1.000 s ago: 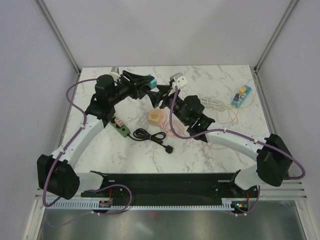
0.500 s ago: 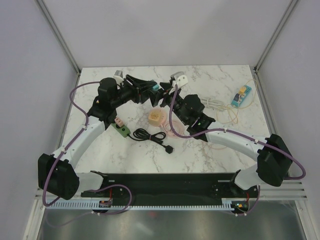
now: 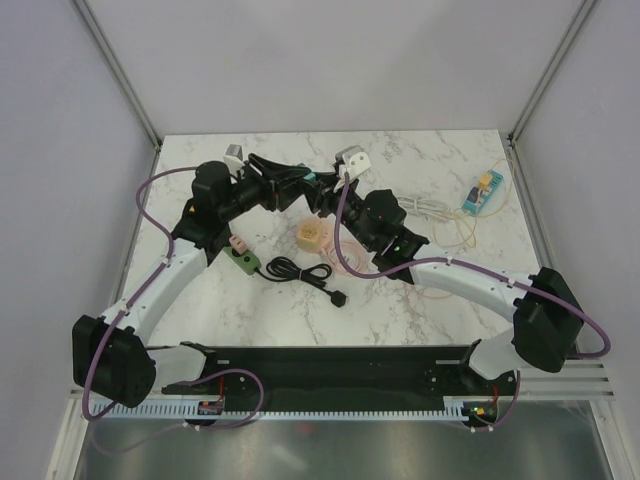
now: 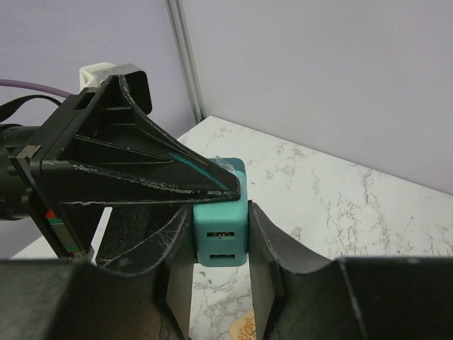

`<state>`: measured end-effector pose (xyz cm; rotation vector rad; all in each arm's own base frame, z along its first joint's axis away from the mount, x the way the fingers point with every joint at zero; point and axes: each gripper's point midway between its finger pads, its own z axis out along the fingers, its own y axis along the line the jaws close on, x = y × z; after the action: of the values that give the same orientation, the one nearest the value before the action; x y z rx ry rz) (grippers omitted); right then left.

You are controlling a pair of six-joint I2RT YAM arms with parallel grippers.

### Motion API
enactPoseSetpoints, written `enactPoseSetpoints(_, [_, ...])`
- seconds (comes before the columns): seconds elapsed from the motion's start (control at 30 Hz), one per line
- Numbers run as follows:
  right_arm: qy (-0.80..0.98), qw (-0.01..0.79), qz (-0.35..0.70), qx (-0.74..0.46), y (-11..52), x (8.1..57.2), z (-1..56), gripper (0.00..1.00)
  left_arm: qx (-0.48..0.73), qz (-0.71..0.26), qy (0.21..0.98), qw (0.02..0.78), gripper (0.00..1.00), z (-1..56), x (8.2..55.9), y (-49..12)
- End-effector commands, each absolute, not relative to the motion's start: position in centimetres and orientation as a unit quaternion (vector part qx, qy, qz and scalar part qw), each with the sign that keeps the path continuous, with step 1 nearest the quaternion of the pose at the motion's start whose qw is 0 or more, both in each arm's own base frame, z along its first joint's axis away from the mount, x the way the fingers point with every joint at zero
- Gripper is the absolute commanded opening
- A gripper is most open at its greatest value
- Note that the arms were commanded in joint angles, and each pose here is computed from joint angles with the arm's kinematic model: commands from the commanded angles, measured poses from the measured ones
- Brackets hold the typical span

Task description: Insert the plug

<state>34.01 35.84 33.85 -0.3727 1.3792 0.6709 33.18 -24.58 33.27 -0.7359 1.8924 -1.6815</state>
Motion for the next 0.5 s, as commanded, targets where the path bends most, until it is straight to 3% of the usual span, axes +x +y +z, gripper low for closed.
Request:
enactPoseSetpoints(0.0, [0.604, 0.723, 0.303, -0.146, 35.5, 34.8, 35.8, 0.35, -0.206, -0.643, 0.696, 0.247, 0.29, 34.7, 30.9, -25.4])
enactPoseSetpoints(0.07, [0.606, 0.722, 0.299, -0.148, 35.6, 35.0, 35.5, 0.33, -0.206, -0.641, 0.699, 0.241, 0.28, 34.2, 30.8, -25.5])
enactPoseSetpoints(0.17, [0.605, 0.719, 0.301, -0.160, 36.0, 34.9, 35.3, 0.15, -0.198, -0.643, 0.700, 0.239, 0.32, 34.1, 30.5, -25.6])
enactPoseSetpoints(0.23, [0.605, 0.717, 0.303, -0.168, 36.3, 34.9, 35.4, 0.00, -0.181, -0.643, 0.702, 0.247, 0.47, 34.2, 30.3, -25.6])
enactPoseSetpoints(0.27, [0.613, 0.710, 0.301, -0.172, 36.4, 34.8, 34.9, 0.00, -0.174, -0.643, 0.703, 0.250, 0.55, 34.2, 30.0, -25.6])
enactPoseSetpoints(0.3, [0.616, 0.707, 0.303, -0.172, 36.4, 34.7, 34.8, 0.00, -0.167, -0.642, 0.703, 0.255, 0.68, 34.2, 29.9, -25.6])
enactPoseSetpoints(0.37, [0.631, 0.695, 0.296, -0.173, 36.0, 34.6, 34.3, 0.00, -0.160, -0.631, 0.712, 0.264, 0.80, 33.4, 29.8, -25.3])
enactPoseSetpoints(0.4, [0.638, 0.691, 0.293, -0.170, 35.8, 34.6, 34.2, 0.00, -0.160, -0.628, 0.712, 0.270, 0.92, 33.4, 29.6, -25.1])
enactPoseSetpoints(0.47, [0.652, 0.681, 0.285, -0.172, 34.9, 34.6, 33.3, 0.00, -0.165, -0.612, 0.725, 0.268, 0.95, 31.8, 29.4, -24.9])
